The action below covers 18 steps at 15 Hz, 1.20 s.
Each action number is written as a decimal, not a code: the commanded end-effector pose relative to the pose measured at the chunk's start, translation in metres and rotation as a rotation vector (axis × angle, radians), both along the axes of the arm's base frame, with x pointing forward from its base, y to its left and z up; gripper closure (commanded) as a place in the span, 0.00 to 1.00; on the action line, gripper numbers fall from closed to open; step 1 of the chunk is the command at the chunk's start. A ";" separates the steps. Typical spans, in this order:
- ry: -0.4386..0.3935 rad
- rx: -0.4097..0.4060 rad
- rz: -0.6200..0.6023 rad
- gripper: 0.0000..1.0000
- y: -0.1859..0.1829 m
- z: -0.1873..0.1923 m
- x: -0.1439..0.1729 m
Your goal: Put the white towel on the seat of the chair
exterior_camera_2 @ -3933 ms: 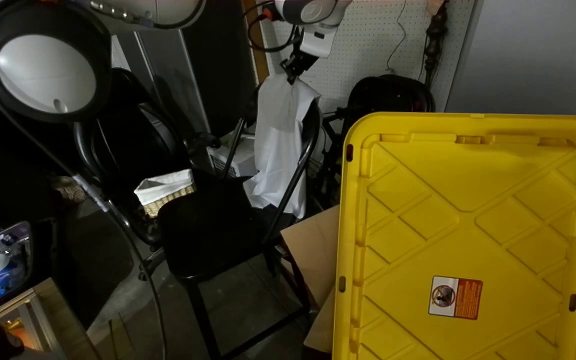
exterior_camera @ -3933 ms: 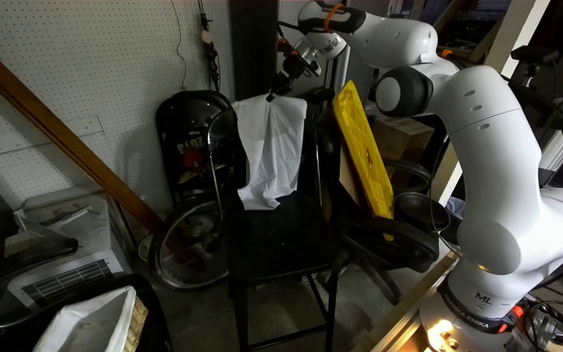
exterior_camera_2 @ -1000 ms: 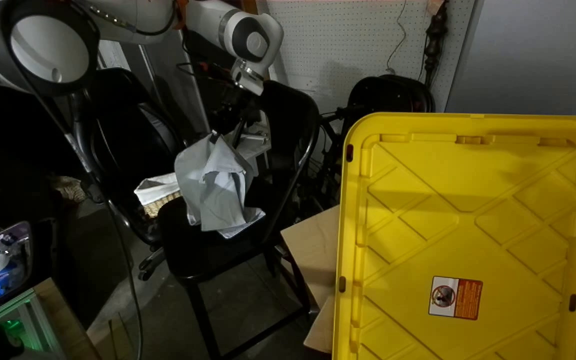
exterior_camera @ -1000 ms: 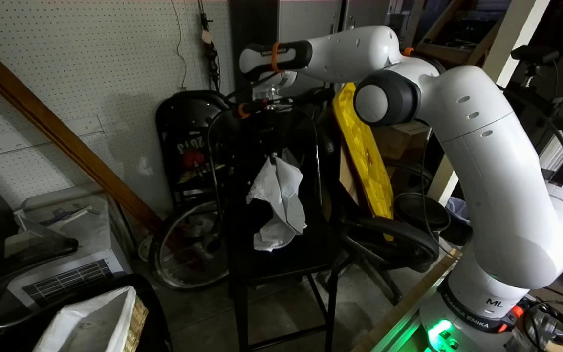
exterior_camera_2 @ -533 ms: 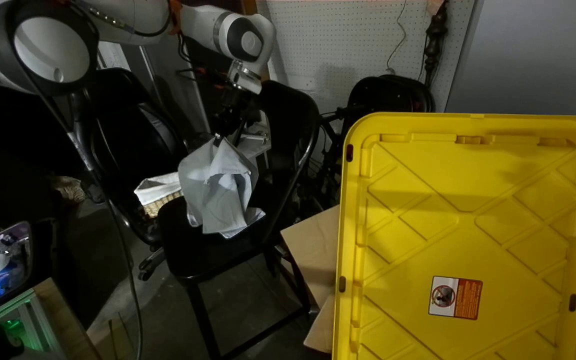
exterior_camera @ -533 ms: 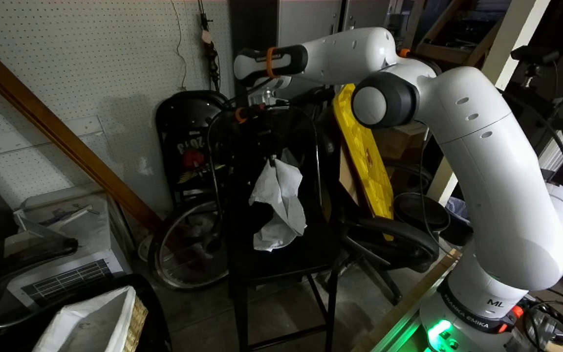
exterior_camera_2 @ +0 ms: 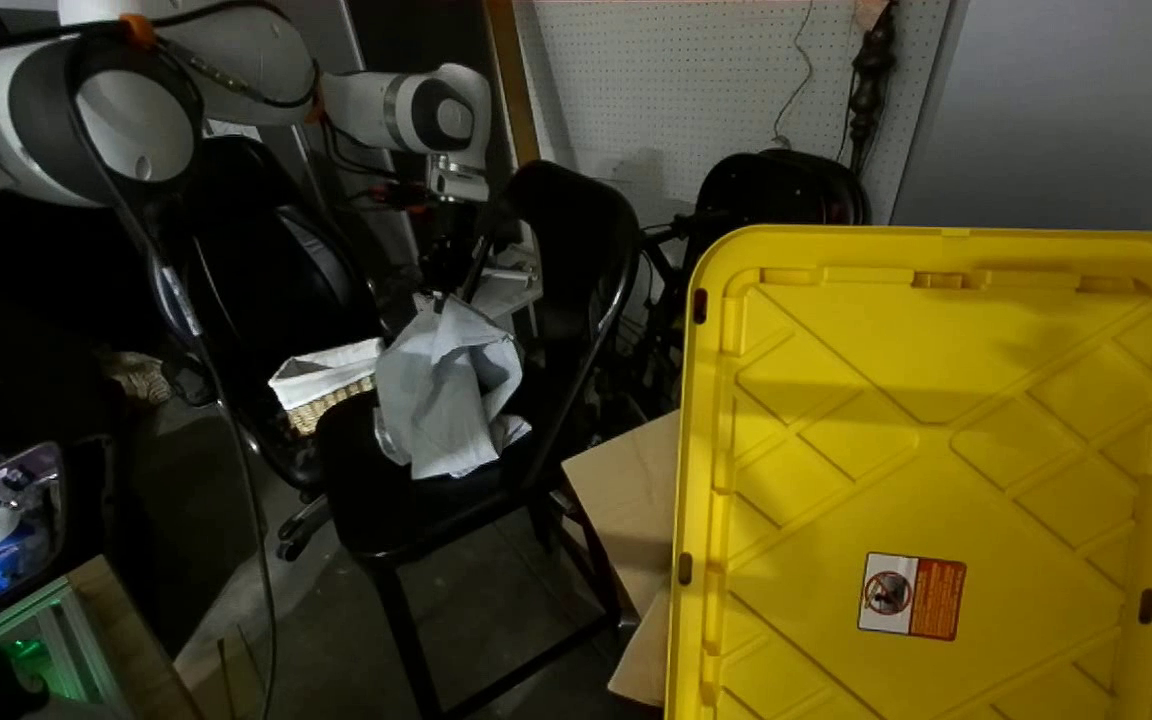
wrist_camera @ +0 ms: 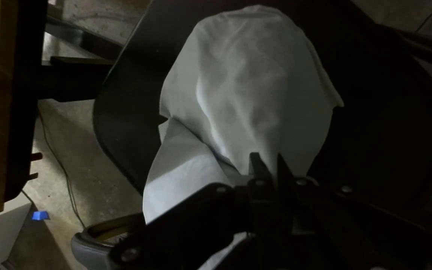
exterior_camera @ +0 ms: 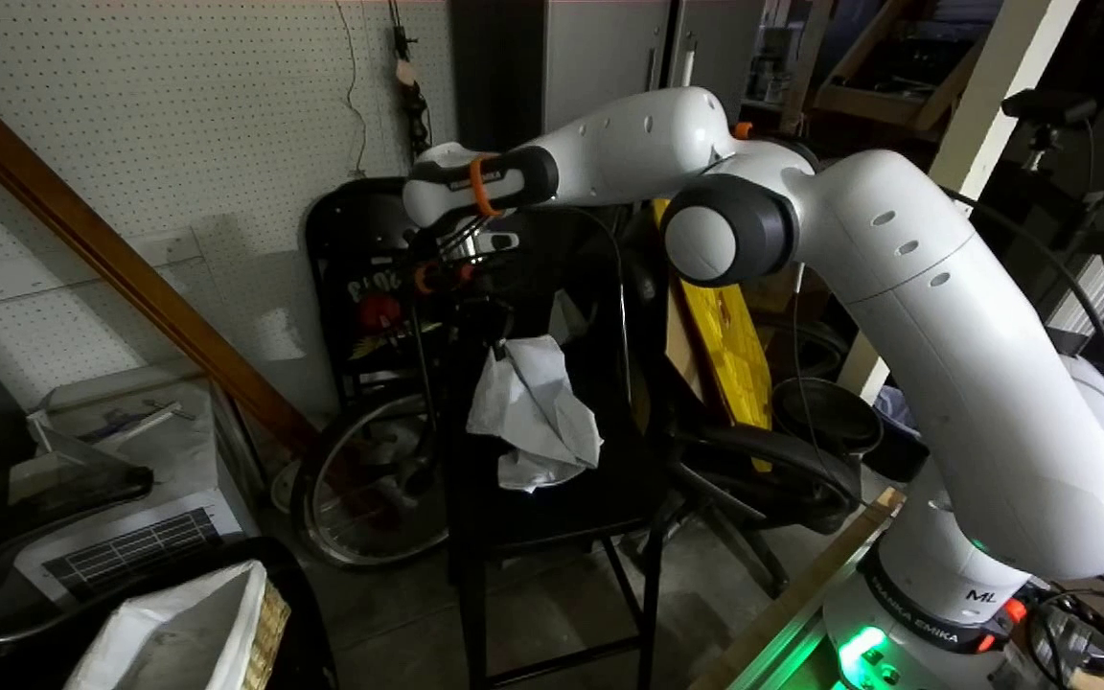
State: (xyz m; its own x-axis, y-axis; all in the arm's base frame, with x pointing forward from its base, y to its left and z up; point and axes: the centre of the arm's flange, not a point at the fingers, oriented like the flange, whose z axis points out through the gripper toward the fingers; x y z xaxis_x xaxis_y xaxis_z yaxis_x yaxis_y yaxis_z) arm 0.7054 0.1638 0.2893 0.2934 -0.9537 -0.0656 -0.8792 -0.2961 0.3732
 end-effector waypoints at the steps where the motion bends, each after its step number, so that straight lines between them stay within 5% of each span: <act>1: -0.042 -0.058 0.021 0.98 0.017 -0.032 -0.008; 11: -0.020 -0.090 0.089 0.98 0.019 -0.091 -0.013; 12: -0.015 -0.104 0.101 0.69 0.018 -0.086 -0.017; 18: 0.010 -0.169 0.241 0.33 0.033 -0.019 -0.062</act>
State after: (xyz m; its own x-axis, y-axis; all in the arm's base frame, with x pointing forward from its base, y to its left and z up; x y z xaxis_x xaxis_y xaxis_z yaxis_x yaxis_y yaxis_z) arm 0.6872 0.1905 0.2289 0.4129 -0.9085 0.0641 -0.8428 -0.3544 0.4050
